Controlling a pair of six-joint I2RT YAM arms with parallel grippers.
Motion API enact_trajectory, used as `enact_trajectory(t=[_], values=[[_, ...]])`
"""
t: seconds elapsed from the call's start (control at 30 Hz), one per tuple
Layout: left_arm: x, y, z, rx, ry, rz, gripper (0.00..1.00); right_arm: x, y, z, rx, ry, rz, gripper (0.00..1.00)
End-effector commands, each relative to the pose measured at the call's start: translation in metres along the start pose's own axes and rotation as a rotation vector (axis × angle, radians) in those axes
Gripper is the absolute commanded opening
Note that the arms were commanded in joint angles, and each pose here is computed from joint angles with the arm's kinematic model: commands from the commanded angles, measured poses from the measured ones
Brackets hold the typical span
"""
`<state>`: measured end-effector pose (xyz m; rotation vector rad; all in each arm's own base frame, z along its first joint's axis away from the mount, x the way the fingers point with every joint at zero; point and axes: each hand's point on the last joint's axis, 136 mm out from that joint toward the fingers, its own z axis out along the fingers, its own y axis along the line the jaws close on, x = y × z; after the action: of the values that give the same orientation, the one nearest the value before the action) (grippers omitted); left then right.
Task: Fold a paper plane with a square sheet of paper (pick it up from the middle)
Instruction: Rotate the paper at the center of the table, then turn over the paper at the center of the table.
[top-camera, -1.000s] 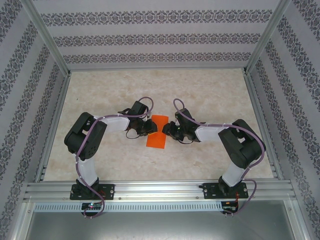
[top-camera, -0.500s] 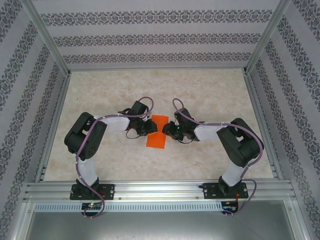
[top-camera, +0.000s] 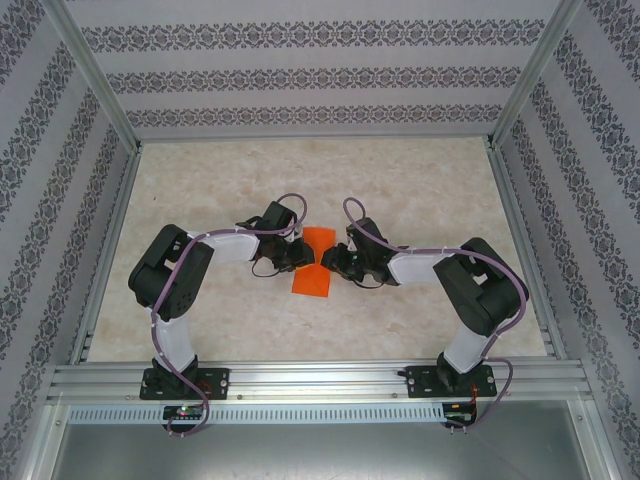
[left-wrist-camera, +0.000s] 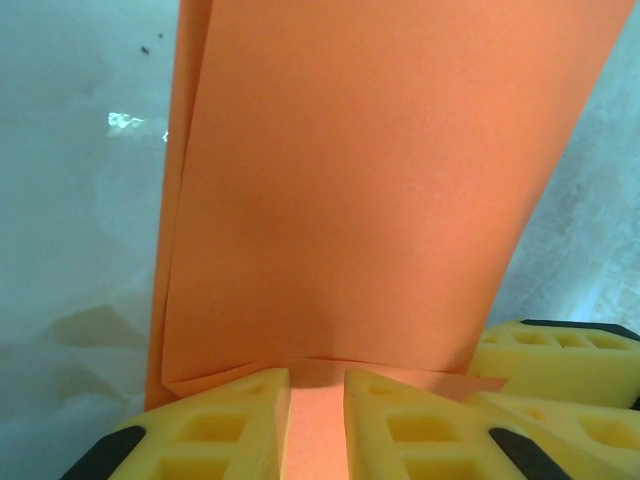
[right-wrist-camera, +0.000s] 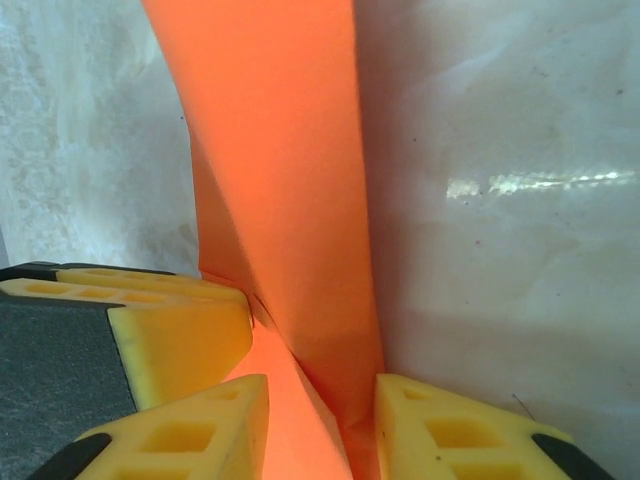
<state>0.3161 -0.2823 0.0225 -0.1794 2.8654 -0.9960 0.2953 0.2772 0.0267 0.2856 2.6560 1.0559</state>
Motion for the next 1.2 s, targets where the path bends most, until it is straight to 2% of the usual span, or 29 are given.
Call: enact_trajectory(t=[0.0,0.5,0.83,1.17], values=[[-0.001,0.001,-0.005,-0.031,-0.01,0.007,0.24,0.004,0.006,-0.003,-0.052,0.004,-0.012,0.35],[-0.006,0.01,-0.01,-0.036,-0.035,-0.034,0.24,0.014,0.018,-0.01,-0.128,0.002,-0.009,0.36],[-0.002,0.016,-0.007,-0.042,-0.016,-0.041,0.24,-0.024,0.022,-0.014,-0.12,-0.104,-0.01,0.39],[-0.001,0.018,-0.007,-0.049,-0.011,-0.041,0.24,-0.053,-0.008,-0.016,0.069,-0.196,0.013,0.4]])
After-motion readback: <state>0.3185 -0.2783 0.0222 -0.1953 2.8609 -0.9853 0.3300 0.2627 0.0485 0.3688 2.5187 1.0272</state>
